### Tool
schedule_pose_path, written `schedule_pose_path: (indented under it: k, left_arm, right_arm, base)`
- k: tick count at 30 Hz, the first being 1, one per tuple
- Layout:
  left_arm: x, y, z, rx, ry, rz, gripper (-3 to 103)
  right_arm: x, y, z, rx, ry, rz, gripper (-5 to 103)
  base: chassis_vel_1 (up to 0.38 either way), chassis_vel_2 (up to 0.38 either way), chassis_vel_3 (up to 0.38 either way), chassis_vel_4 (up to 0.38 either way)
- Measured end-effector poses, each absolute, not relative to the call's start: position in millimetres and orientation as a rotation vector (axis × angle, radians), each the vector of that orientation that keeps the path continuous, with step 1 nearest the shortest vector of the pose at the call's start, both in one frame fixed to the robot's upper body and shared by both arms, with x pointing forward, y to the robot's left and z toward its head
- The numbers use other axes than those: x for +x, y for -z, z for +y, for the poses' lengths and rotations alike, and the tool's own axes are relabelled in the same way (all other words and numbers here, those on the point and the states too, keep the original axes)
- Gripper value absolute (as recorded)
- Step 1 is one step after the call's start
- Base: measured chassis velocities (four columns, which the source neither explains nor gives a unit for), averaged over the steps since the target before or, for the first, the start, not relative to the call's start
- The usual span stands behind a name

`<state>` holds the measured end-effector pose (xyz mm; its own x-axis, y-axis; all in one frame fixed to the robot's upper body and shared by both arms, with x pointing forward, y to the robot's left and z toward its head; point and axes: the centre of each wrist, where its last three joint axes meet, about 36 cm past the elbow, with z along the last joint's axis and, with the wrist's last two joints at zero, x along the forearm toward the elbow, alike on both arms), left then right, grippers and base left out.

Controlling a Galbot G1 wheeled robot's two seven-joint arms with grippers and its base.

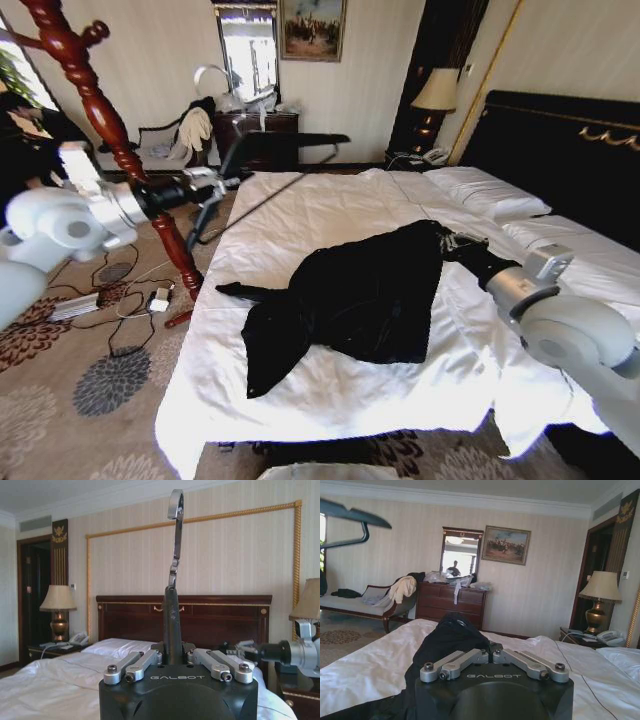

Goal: Pick up the clothes from the bed and hang them on the clothes hanger.

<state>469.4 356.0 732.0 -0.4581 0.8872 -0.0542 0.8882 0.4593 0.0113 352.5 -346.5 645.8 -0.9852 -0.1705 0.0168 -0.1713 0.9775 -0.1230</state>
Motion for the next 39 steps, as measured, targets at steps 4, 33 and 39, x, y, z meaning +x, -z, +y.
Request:
schedule_pose_path:
  k: [4,33,39]
  left_arm:
    - [456.8,-712.1,343.4,1.633,0.035,2.658,15]
    - [414.9,-599.5,260.3,1.824,0.093,2.793,15]
    - [437.3,-580.5,231.2,1.809,0.137,2.827,15]
  right_arm:
    - [351.6,-643.9,-350.0,0.236,-0.179,-3.124,0]
    - [351.0,-651.9,-353.5,0.181,-0.151,-3.158,0]
    - [344.1,-659.5,-349.4,0.217,-0.171,-3.159,0]
  base:
    - [0.000,0.000,0.000,0.000]
    - [0.000,0.000,0.000,0.000]
    - [0.000,0.000,0.000,0.000]
